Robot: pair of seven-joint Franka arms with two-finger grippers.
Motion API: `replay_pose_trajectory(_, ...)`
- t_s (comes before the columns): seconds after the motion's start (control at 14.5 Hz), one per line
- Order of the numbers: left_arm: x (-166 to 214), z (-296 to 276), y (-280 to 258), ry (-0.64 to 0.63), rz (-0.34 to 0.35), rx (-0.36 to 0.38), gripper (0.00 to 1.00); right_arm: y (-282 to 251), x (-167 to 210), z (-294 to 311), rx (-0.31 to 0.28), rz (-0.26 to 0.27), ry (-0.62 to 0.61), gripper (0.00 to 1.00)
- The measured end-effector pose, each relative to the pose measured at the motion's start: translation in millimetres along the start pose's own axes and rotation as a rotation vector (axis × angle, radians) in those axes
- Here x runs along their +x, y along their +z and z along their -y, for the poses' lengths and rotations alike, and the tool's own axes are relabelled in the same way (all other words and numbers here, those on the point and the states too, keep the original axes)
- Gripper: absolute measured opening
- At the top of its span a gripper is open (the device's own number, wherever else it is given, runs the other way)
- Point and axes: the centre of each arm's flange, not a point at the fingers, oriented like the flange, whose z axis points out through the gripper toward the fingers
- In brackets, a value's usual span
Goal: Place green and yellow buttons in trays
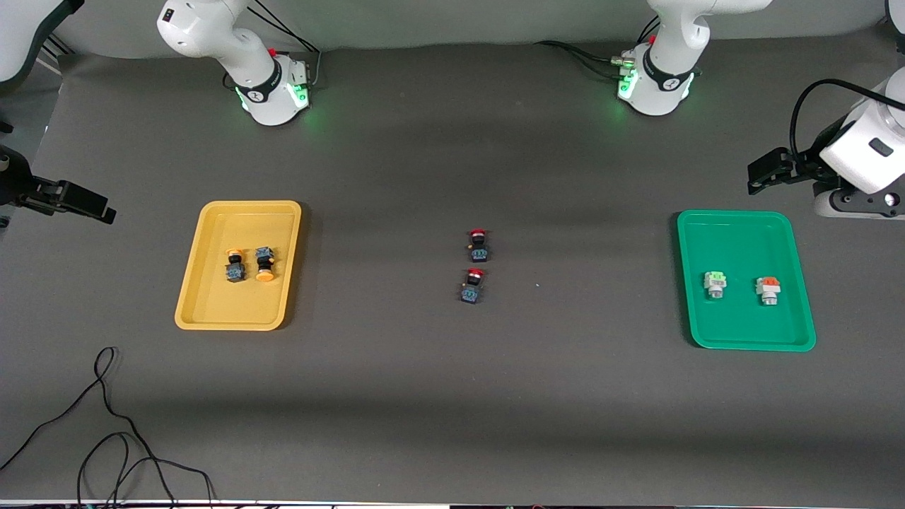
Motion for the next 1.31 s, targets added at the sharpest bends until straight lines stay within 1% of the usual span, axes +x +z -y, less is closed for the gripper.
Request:
replay_pose_trajectory(0.14,0.0,0.0,0.0,0.000,0.000,0.000,1.00,-0.3,1.1,0.0,0.027,-0.002,0.062,1.00)
replay_pose_trajectory(0.34,0.1,0.1,-0.4,0.000,-0.002,0.000,1.00,2.9,7.4,-4.1,0.043,0.006,0.131,1.00)
replay_pose_trajectory(0.48,0.2,0.1,-1.0,0.000,-0.003,0.000,1.00,13.2,24.5,-8.3,0.071,0.044,0.175,1.00)
replay_pose_trajectory(0.62,0.2,0.1,-1.4,0.000,-0.004,0.000,1.00,20.9,36.0,-16.4,0.068,0.090,0.217,1.00)
replay_pose_trajectory(0.76,0.3,0.2,-1.6,0.000,-0.005,0.000,1.00,21.0,34.9,-12.7,0.051,0.112,0.214,1.00)
replay_pose_trajectory(0.9,0.3,0.2,-1.8,0.000,-0.005,0.000,1.00,15.5,29.7,-4.2,0.063,0.120,0.210,1.00)
replay_pose_trajectory(1.03,0.3,0.2,-2.0,0.000,-0.006,0.000,1.00,9.1,24.1,-0.6,0.075,0.122,0.203,1.00)
replay_pose_trajectory(1.31,0.5,0.2,-2.0,0.000,-0.006,0.000,1.00,3.9,18.6,-3.9,0.075,0.121,0.180,1.00)
